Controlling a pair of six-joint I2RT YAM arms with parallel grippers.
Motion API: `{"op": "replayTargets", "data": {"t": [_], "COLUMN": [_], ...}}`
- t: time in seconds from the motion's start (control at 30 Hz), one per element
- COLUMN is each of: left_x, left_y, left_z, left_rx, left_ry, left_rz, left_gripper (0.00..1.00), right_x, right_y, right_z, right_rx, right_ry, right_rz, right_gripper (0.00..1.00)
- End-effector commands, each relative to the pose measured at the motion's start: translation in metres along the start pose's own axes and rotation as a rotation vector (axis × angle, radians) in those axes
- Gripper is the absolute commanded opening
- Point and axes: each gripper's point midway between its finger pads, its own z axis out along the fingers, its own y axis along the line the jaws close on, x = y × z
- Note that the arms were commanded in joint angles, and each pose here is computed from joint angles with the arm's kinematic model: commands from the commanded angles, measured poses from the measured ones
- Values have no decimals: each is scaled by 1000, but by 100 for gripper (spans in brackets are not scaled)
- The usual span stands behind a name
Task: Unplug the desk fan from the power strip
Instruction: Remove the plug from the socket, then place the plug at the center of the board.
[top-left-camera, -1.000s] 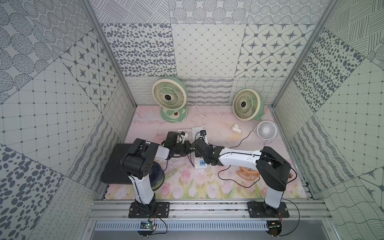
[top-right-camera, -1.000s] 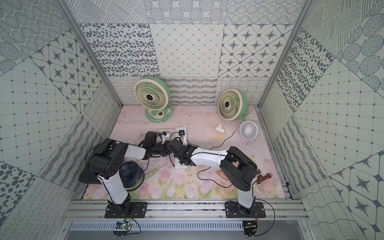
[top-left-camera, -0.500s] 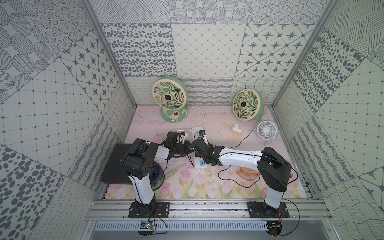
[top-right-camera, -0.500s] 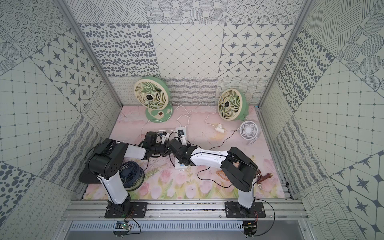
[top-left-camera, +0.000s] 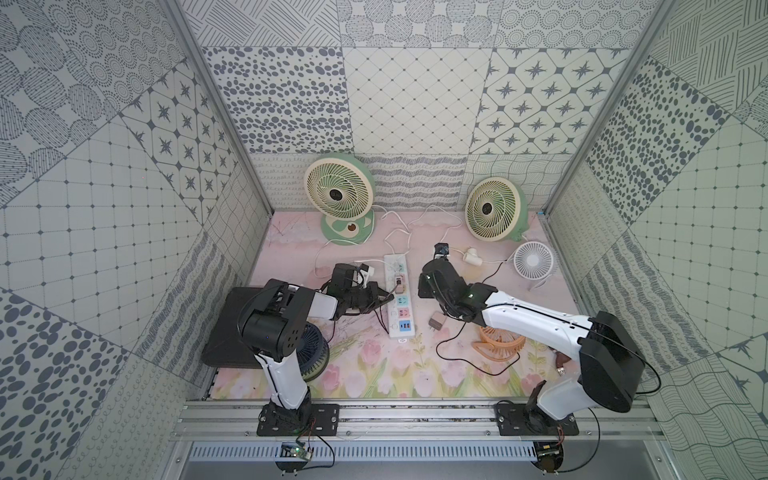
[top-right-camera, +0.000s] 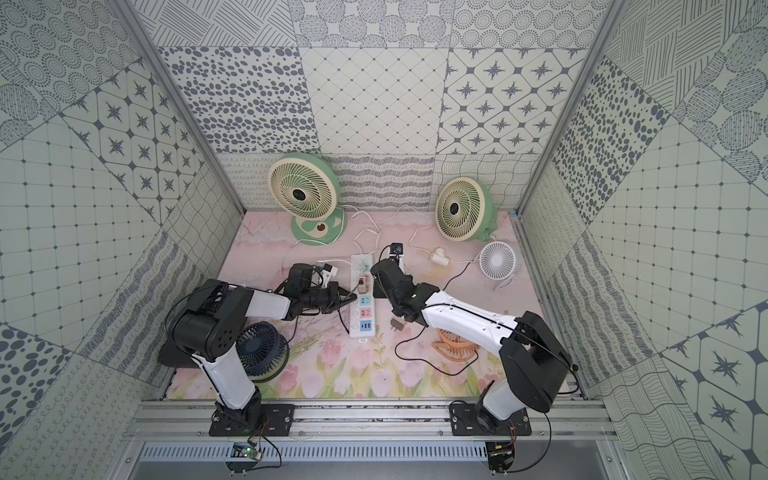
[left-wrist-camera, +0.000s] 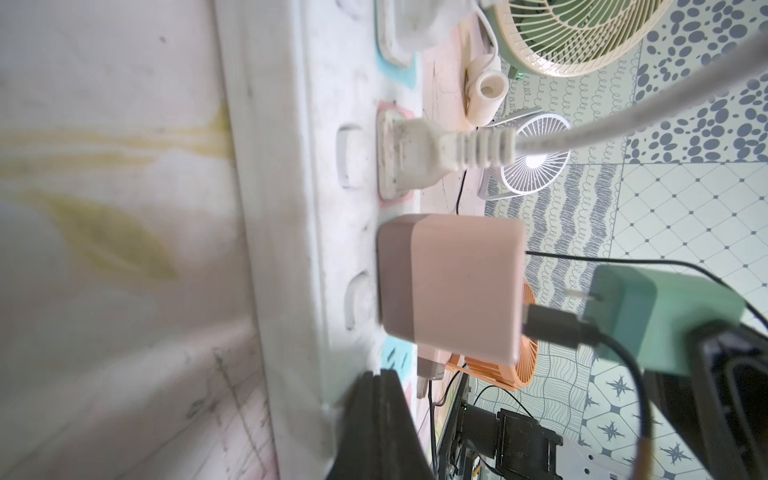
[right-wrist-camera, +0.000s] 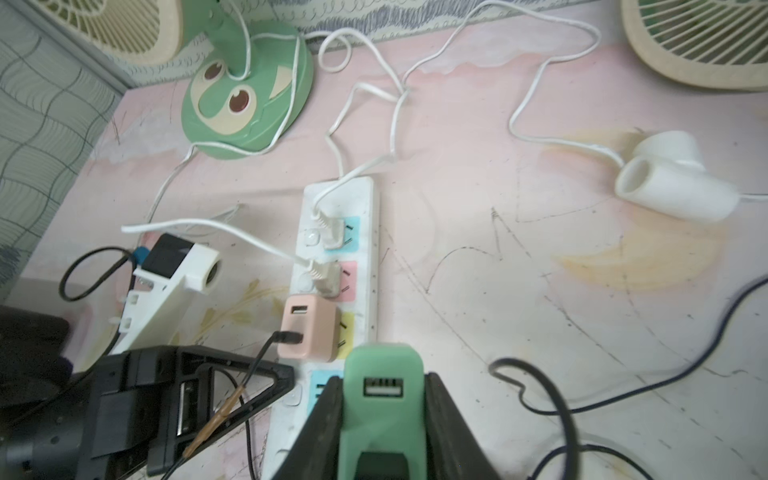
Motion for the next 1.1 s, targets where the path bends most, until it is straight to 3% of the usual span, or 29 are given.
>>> {"op": "replayTargets", "data": {"t": [0.0,0.2,0.53,1.07], "left_x": [2,0,-2,-5], "left_y": [19,16,11,2], "left_z": [-8,-11,-15,-17], "left_rx": [-81,-74,-66,-46], "left_ry": [-11,-23,-36,-40], "left_rz": [-30,-19,1,17], "left_gripper": [0,0,0,0], "right_x": [-3,8,39,31], "right_y": [-17,-64,-91,-103], "right_z": [0,23,59,60], "right_rx": [-50,-38,-18,24], "right_ry": [32,139,284,265], "right_rz": [43,137,163,167], "right_gripper": [19,20,26,49]}}
